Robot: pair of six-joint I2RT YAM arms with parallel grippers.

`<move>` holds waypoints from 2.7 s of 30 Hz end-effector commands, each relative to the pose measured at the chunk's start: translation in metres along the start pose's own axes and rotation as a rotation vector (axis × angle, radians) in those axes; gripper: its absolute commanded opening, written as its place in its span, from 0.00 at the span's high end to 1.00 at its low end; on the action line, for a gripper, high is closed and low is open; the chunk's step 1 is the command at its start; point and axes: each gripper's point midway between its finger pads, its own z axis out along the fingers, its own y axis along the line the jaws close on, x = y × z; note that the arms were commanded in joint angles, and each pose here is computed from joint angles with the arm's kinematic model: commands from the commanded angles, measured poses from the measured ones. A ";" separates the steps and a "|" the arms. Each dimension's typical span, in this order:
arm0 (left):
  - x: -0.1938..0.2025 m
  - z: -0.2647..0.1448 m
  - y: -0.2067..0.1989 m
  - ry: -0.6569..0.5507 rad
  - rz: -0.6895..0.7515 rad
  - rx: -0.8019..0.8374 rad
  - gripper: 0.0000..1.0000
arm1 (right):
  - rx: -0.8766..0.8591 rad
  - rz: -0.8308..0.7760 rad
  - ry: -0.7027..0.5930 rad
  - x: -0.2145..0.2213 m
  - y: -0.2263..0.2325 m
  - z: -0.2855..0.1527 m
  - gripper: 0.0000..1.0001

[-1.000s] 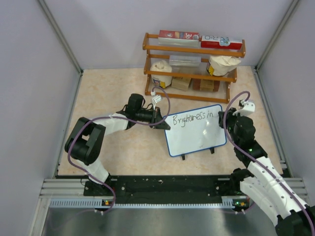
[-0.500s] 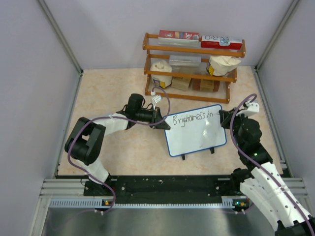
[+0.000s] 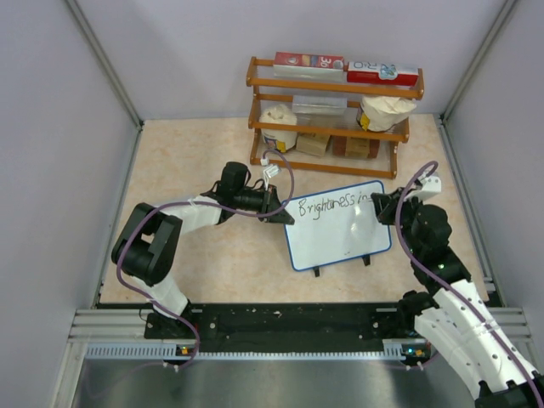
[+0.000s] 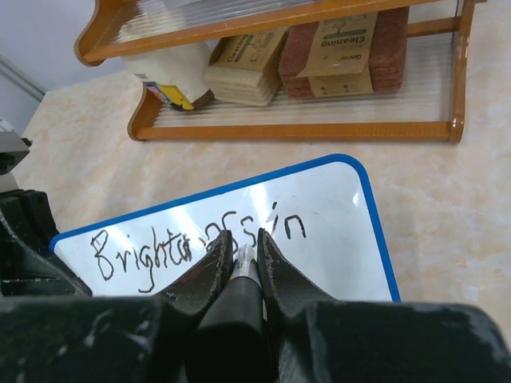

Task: Write a sentence on the whiteboard
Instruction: Write with the whiteboard marker on the whiteboard.

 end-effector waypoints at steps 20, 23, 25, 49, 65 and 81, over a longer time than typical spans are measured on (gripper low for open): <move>0.018 0.003 0.040 0.023 0.062 -0.169 1.00 | -0.416 -0.115 0.006 0.012 0.119 -0.005 1.00; 0.017 0.003 0.039 0.023 0.064 -0.165 1.00 | -0.460 -0.116 -0.007 0.012 0.129 -0.008 1.00; 0.017 0.003 0.039 0.022 0.063 -0.167 1.00 | -0.463 -0.113 0.000 0.014 0.130 -0.007 1.00; 0.017 0.004 0.039 0.021 0.065 -0.166 1.00 | -0.521 -0.171 0.083 0.056 0.157 -0.018 1.00; 0.017 0.004 0.039 0.022 0.065 -0.166 1.00 | -0.511 -0.171 0.204 0.101 0.152 -0.028 1.00; 0.018 0.004 0.039 0.024 0.064 -0.165 1.00 | -0.456 -0.165 0.200 0.106 0.148 -0.016 1.00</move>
